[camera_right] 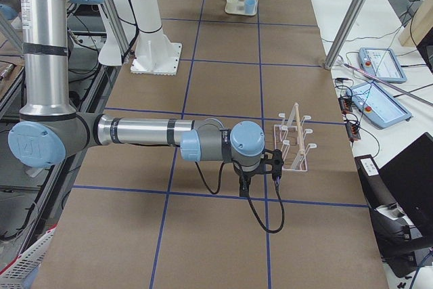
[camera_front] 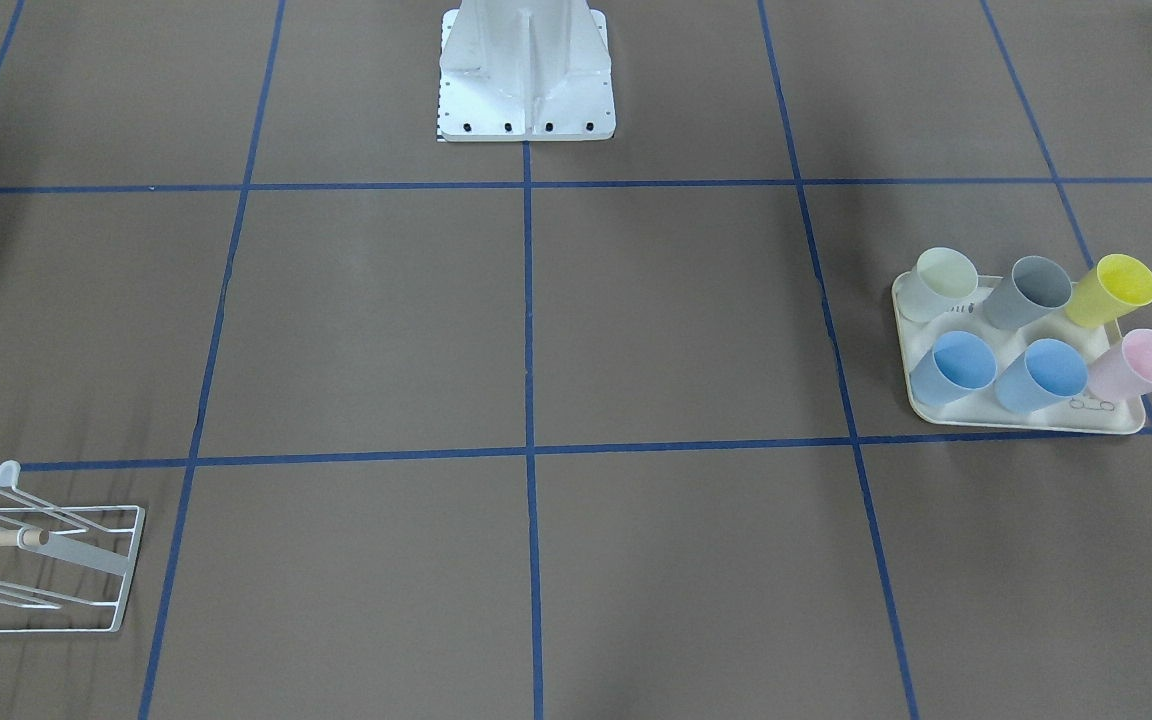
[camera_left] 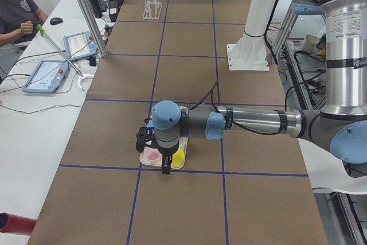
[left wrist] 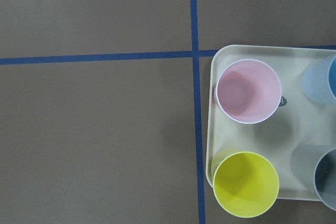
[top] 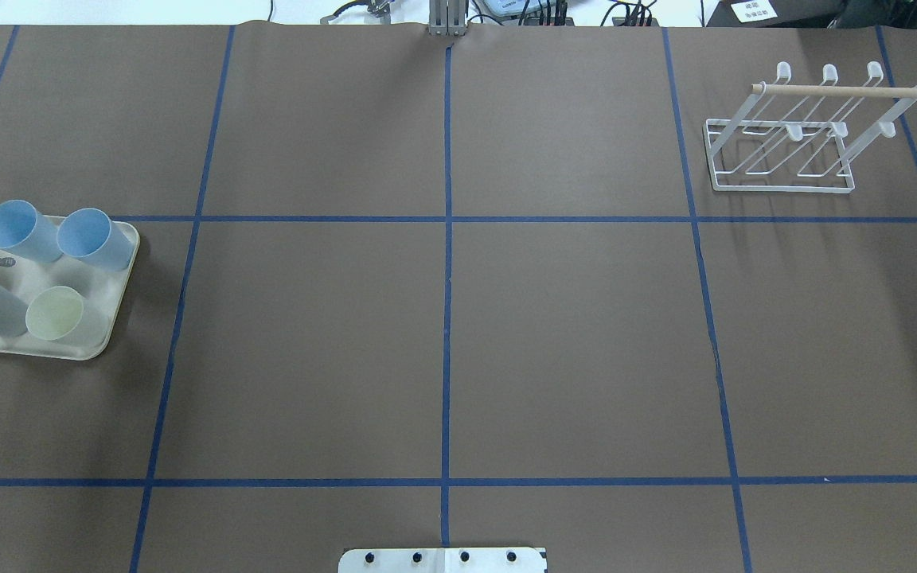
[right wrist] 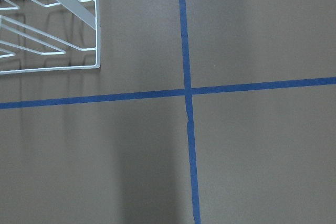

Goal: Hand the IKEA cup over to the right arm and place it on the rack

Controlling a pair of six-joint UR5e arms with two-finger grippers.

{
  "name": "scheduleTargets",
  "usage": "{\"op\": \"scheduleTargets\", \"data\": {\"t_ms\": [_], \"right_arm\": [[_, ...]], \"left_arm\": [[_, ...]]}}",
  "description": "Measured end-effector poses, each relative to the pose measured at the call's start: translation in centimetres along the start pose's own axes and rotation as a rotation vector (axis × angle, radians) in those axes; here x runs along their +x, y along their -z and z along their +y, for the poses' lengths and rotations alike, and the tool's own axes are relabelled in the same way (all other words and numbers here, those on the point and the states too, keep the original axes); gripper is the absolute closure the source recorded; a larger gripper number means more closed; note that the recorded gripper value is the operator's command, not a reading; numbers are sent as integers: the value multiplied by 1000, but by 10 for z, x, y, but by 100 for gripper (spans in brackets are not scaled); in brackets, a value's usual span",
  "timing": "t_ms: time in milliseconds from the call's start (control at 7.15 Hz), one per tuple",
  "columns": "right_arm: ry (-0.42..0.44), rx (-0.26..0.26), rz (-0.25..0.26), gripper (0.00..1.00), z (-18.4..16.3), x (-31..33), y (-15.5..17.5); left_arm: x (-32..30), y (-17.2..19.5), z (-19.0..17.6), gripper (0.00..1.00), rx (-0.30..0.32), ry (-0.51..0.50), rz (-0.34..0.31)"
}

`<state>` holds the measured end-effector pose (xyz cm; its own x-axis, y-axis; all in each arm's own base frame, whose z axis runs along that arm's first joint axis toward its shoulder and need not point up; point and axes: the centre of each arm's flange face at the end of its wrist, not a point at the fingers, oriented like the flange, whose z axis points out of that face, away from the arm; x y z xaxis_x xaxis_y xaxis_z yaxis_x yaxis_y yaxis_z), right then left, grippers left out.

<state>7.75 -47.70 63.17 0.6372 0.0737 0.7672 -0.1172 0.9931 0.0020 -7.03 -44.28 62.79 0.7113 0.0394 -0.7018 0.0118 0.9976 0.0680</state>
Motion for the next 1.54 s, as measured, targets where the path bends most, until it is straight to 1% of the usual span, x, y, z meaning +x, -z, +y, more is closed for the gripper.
{"op": "scheduleTargets", "data": {"t_ms": [420, 699, 1119, 1259, 1539], "right_arm": [[8, 3, -1, 0, -2, -2, 1], [17, 12, -2, 0, -8, -10, 6], [84, 19, -7, 0, -16, -45, 9], [111, 23, -10, 0, -22, -59, 10], [141, 26, -18, 0, -29, -76, 11]], "left_arm": [[2, 2, -1, 0, 5, -3, 0], [10, 9, -7, 0, 20, -18, 2], [24, 15, -19, 0, 43, -51, 11], [25, 13, -21, 0, 43, -44, 14], [18, -9, -3, 0, 29, 20, 24]]}}
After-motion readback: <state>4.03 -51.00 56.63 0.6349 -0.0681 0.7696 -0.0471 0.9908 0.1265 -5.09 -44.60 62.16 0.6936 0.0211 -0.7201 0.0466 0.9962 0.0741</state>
